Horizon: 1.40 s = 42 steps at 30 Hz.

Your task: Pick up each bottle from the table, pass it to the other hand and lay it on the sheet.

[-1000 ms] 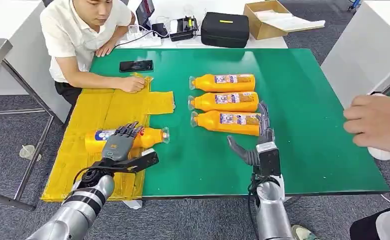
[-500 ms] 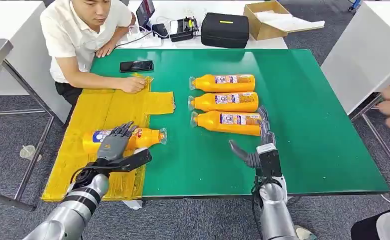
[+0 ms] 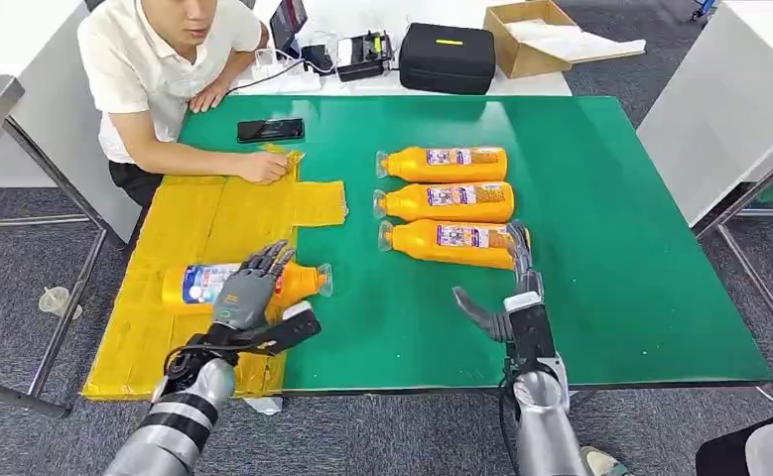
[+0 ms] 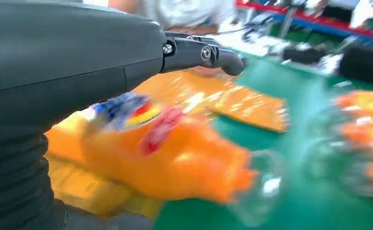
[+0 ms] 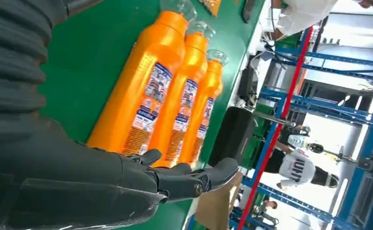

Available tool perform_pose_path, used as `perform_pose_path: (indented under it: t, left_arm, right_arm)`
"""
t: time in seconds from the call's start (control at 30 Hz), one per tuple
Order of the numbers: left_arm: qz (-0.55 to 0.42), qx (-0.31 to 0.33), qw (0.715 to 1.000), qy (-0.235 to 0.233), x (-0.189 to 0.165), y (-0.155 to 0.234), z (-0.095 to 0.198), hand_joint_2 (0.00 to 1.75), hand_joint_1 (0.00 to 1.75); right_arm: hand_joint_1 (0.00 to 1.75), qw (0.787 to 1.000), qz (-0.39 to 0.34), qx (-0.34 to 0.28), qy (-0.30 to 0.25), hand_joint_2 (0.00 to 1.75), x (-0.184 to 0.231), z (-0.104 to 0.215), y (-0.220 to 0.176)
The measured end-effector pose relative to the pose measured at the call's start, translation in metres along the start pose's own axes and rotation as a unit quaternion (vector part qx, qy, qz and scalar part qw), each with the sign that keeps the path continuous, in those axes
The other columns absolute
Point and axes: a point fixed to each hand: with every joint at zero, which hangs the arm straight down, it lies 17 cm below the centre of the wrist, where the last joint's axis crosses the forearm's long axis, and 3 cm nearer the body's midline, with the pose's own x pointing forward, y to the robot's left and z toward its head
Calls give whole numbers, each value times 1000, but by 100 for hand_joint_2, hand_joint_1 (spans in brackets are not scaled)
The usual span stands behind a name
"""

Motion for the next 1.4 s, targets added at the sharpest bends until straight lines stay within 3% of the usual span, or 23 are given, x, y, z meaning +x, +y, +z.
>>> perform_pose_path:
  t: [0.47,0.5,0.53,0.73,1.1,1.2,1.27,1.4]
  left_arm:
    - [94,79,985,-118,124,41,22,175,0]
    - [95,83,985,-121,127,44,23,175,0]
    - [96,85,984,-123,129,46,24,175,0]
    - [134,99,974,-153,153,58,30,175,0]
    - [154,110,967,-169,171,66,37,175,0]
    - [236,95,954,-160,175,60,42,175,0]
    - [322,72,932,-149,178,51,48,175,0]
    - [413,52,900,-127,175,40,55,175,0]
  right_arm:
    - [0,997,40,12,68,175,-21,15,7]
    - [0,997,40,11,68,0,-21,15,7]
    - [0,997,40,10,68,175,-20,15,7]
    - [0,997,-38,44,49,175,-7,23,30]
    - [0,997,-24,58,40,175,1,27,42]
    - [0,991,114,42,54,175,-9,26,28]
    - [0,970,234,36,56,175,-11,25,15]
    - [0,926,368,59,70,175,-24,29,1]
